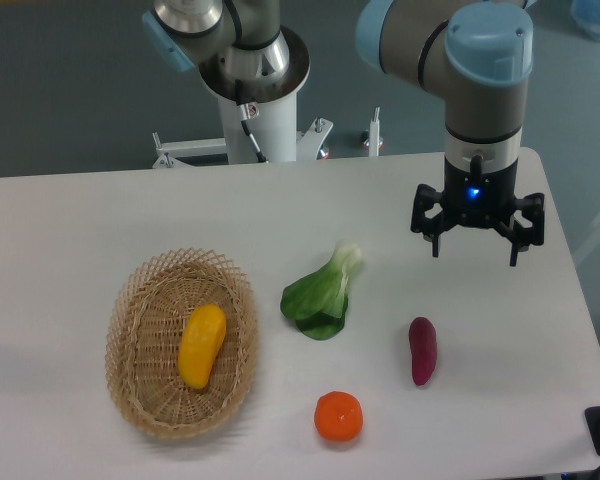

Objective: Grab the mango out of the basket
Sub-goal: 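Move the open gripper over the basket above the yellow mango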

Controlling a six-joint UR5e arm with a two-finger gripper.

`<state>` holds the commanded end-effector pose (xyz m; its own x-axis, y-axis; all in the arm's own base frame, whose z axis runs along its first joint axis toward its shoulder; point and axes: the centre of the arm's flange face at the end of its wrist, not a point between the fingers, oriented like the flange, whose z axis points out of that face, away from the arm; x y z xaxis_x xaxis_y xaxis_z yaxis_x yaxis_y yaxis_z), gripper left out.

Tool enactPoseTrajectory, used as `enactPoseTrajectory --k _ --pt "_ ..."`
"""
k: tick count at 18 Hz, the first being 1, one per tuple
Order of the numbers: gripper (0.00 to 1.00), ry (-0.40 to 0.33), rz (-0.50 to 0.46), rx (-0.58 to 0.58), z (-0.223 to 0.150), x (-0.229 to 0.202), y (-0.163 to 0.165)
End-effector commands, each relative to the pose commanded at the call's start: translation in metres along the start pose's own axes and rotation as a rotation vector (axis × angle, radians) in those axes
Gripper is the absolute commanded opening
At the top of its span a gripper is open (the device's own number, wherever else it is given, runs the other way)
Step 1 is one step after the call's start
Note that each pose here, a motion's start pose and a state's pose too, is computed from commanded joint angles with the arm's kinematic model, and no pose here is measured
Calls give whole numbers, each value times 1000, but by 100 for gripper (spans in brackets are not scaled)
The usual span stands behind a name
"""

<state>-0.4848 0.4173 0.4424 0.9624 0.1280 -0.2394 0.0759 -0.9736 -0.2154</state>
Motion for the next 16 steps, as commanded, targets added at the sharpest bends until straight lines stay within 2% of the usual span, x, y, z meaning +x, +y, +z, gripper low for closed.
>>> enactPoseTrajectory --k 9,12,14,16 --pt "100 29 -25 1 9 15 -4" --pt "100 25 -149 9 13 19 -7" --pt "100 38 -139 36 15 41 -27" --pt "100 72 -124 18 35 62 -42"
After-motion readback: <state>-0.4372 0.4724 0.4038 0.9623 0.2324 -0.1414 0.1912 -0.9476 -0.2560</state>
